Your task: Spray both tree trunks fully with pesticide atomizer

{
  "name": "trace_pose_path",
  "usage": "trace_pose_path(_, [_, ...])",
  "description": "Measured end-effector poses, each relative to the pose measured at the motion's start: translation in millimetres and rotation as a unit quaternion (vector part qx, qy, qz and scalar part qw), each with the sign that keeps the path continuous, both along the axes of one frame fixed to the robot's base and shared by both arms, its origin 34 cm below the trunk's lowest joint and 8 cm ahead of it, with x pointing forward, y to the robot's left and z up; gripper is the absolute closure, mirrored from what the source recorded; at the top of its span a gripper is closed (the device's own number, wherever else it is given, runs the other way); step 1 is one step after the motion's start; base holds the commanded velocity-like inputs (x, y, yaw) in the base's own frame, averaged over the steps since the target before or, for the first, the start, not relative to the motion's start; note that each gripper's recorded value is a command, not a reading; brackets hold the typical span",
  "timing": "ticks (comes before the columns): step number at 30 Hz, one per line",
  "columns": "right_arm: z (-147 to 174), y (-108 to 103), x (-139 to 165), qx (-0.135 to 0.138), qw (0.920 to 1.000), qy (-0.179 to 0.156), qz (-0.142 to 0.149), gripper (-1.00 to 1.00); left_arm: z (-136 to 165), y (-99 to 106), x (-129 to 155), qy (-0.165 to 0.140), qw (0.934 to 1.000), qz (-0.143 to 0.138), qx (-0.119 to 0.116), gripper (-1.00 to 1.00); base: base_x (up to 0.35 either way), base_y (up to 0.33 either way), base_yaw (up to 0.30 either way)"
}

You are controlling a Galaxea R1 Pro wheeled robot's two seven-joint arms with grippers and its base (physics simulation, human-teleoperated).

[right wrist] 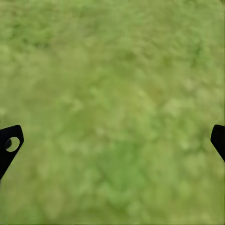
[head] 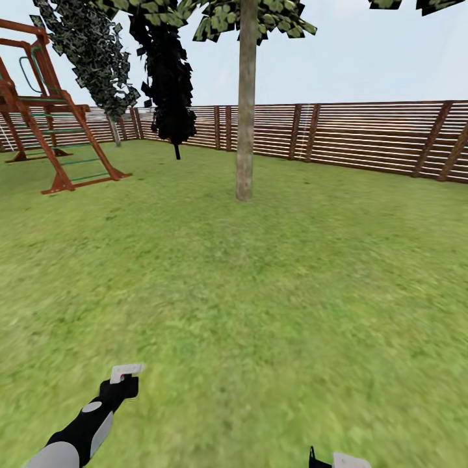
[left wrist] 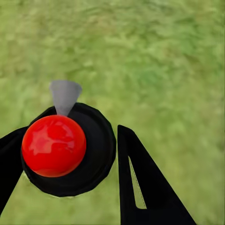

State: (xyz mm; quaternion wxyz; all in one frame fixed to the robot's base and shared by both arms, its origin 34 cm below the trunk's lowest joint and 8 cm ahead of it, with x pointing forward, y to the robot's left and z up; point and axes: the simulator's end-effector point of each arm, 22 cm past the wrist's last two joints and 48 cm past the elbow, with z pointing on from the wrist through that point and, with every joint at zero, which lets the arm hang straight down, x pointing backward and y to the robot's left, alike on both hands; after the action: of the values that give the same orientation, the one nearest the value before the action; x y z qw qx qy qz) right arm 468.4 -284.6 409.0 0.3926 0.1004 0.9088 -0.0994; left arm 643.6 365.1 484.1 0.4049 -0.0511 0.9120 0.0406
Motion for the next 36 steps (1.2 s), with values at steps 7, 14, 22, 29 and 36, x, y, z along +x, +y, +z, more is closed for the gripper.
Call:
trace_pose_path(7, [0.0, 0.0, 0.0, 0.0, 1.0, 0.0, 0.0, -1.0, 0.2, 0.1, 0.2, 0.0, 1.0, 0.0, 0.0, 1.0, 0.34, 0.0, 0.0])
trace_pose_path(14, [0.0, 0.0, -0.1, 0.0, 1.0, 0.0, 0.0, -1.0, 0.3, 0.1, 0.2, 0.0, 1.0, 0.0, 0.0, 1.0, 0.34, 0.0, 0.0])
trace_pose_path(22, [0.0, 0.0, 0.1, 0.0, 1.0, 0.0, 0.0, -1.0, 0.3, 0.1, 0.2, 0.0, 1.0, 0.0, 0.0, 1.0, 0.34, 0.0, 0.0])
trace_pose_path(29, [0.0, 0.0, -0.1, 0.0, 1.0, 0.0, 0.0, -1.0, 0.3, 0.1, 0.2, 0.0, 1.0, 0.0, 0.0, 1.0, 0.34, 0.0, 0.0])
trace_pose_path(36, [0.0, 0.0, 0.1, 0.0, 1.0, 0.0, 0.0, -1.0, 0.3, 0.1, 0.2, 0.0, 1.0, 0.0, 0.0, 1.0, 0.34, 0.0, 0.0])
